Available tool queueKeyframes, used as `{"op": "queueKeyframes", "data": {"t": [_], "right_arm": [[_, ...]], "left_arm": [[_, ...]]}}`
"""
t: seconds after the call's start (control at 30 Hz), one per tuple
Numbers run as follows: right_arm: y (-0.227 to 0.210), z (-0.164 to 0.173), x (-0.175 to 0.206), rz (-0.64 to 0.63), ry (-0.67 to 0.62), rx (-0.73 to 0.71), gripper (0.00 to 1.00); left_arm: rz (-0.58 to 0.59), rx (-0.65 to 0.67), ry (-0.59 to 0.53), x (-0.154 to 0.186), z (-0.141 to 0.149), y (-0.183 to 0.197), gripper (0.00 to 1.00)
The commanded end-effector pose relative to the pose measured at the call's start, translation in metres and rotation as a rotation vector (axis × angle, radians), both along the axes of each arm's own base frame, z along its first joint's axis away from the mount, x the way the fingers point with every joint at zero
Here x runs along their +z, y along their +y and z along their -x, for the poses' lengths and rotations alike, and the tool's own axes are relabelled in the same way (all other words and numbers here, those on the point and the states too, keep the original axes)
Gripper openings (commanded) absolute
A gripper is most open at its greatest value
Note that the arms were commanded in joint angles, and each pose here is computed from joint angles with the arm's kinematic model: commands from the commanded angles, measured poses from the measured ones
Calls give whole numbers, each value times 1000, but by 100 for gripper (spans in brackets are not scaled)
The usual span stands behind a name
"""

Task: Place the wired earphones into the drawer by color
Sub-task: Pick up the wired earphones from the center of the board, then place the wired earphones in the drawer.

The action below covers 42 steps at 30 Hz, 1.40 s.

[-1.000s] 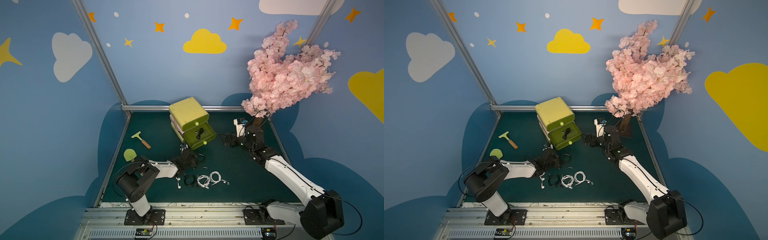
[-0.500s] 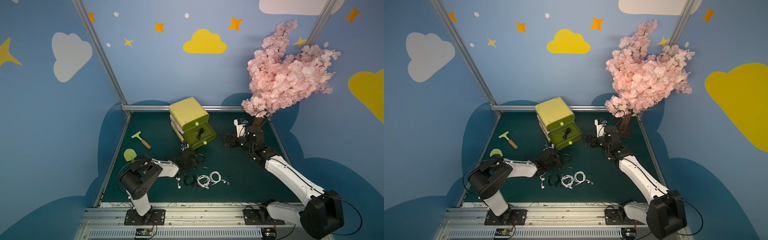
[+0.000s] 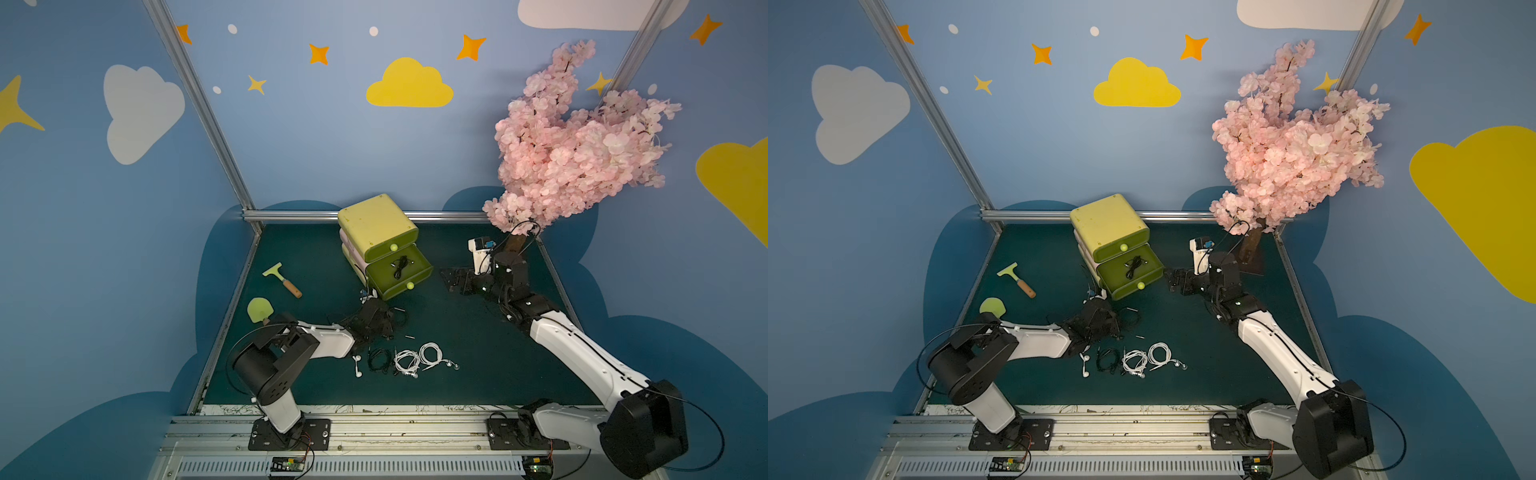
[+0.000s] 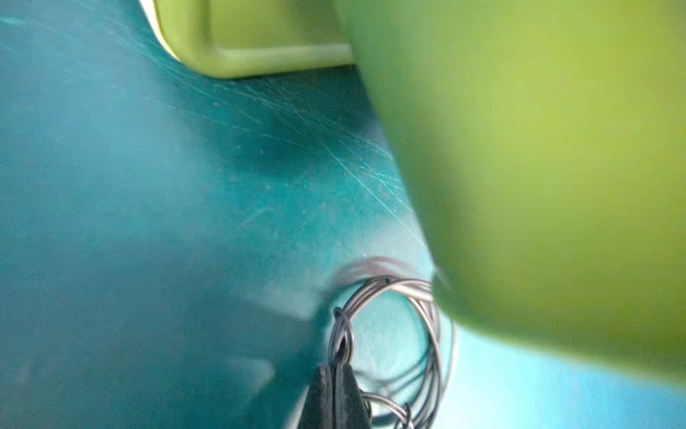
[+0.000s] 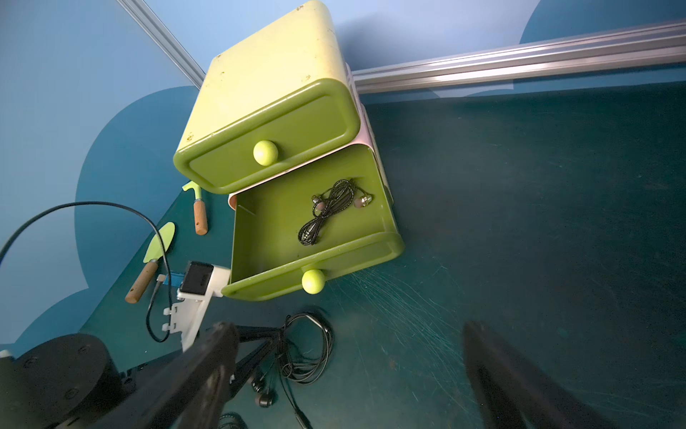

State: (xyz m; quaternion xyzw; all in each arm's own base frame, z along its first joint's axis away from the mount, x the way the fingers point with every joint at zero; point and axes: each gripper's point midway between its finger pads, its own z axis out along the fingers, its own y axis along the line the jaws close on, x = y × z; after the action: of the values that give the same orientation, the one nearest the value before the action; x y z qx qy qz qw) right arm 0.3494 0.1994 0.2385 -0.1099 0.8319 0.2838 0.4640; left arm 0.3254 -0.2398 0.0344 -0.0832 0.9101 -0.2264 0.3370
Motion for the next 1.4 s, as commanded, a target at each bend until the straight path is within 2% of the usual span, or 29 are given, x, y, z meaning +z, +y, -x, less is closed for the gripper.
{"op": "queueKeyframes", "data": {"t": [0.0, 0.5, 0.83, 1.07, 1.37], "right_arm": [[-2, 4, -5, -1, 18, 0, 98], [1, 5, -9, -31, 47, 8, 98], [13, 18, -14, -40, 72, 104, 98], [11, 21, -17, -32, 76, 109, 98], [7, 25, -17, -26, 65, 97, 98]], "left_arm": [[-15, 12, -15, 18, 6, 9, 3], [-106, 114, -42, 74, 46, 73, 3], [-39, 75, -230, 150, 54, 83, 3], [-18, 34, -331, 202, 43, 75, 3], [-14, -26, -414, 240, 5, 51, 3]]}}
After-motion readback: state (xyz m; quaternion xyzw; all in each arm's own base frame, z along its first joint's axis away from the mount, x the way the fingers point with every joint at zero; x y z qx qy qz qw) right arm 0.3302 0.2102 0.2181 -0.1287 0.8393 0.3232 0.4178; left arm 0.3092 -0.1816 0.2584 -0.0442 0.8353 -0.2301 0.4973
